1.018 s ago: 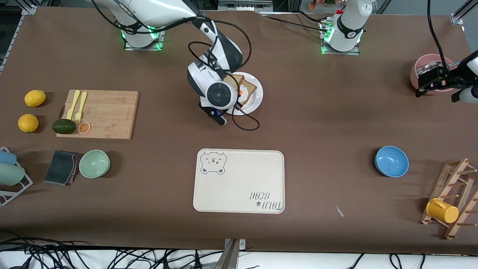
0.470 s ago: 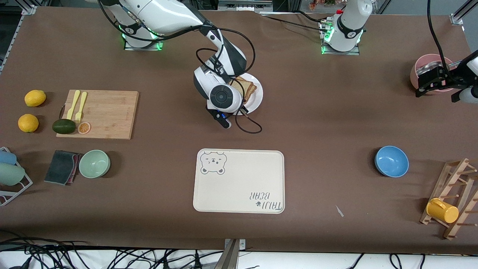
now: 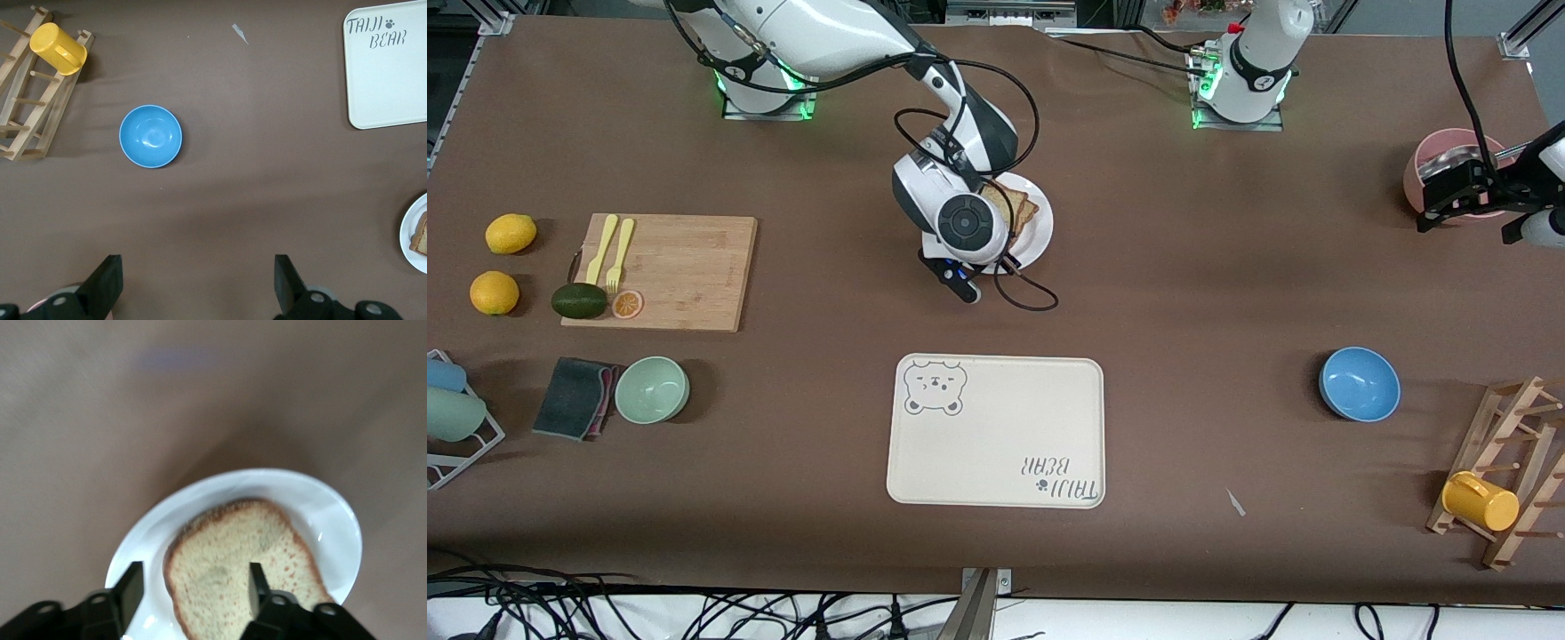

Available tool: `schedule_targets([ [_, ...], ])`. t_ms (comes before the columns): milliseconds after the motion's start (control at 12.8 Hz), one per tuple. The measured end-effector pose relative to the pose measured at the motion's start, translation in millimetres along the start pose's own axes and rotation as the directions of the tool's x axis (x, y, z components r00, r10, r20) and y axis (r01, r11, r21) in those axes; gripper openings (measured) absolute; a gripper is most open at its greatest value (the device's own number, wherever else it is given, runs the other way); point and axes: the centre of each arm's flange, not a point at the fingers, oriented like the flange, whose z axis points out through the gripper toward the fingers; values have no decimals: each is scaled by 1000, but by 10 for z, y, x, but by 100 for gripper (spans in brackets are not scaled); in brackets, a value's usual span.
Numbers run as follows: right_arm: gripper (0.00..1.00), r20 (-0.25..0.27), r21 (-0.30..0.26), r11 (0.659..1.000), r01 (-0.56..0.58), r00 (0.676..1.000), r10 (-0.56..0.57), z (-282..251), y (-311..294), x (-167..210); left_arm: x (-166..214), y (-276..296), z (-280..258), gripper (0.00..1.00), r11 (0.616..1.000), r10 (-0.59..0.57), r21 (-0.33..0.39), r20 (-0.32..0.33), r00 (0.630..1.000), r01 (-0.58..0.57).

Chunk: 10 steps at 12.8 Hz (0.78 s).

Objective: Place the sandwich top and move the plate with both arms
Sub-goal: 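Lower the bread onto the sandwich and open the right gripper, then withdraw the right gripper to rest while the left gripper moves toward the plate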

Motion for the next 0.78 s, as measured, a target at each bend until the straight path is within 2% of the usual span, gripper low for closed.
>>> schedule_targets([
  [157,100,-30,-22,1000,9,999,-10,-353,4,116,13,-34,44,100,1000,-7,-1,9,1000,7],
  [235,100,-32,-32,999,24,999,-25,-568,32,263,28,-41,77,100,1000,-8,-1,15,1000,8],
  [392,100,-16,-38,994,105,994,-106,-1052,187,793,50,-35,146,100,1000,-7,-10,27,1000,8],
  [548,100,-11,5,979,202,979,-202,-1528,472,1543,100,-4,280,100,998,-8,-59,46,999,10],
  [705,100,-45,33,942,333,942,-332,-1918,877,2290,168,5,515,100,995,-10,-101,85,996,19],
  [783,100,-69,21,916,400,915,-397,-2061,1069,2547,207,17,677,100,992,-11,-126,112,994,25],
])
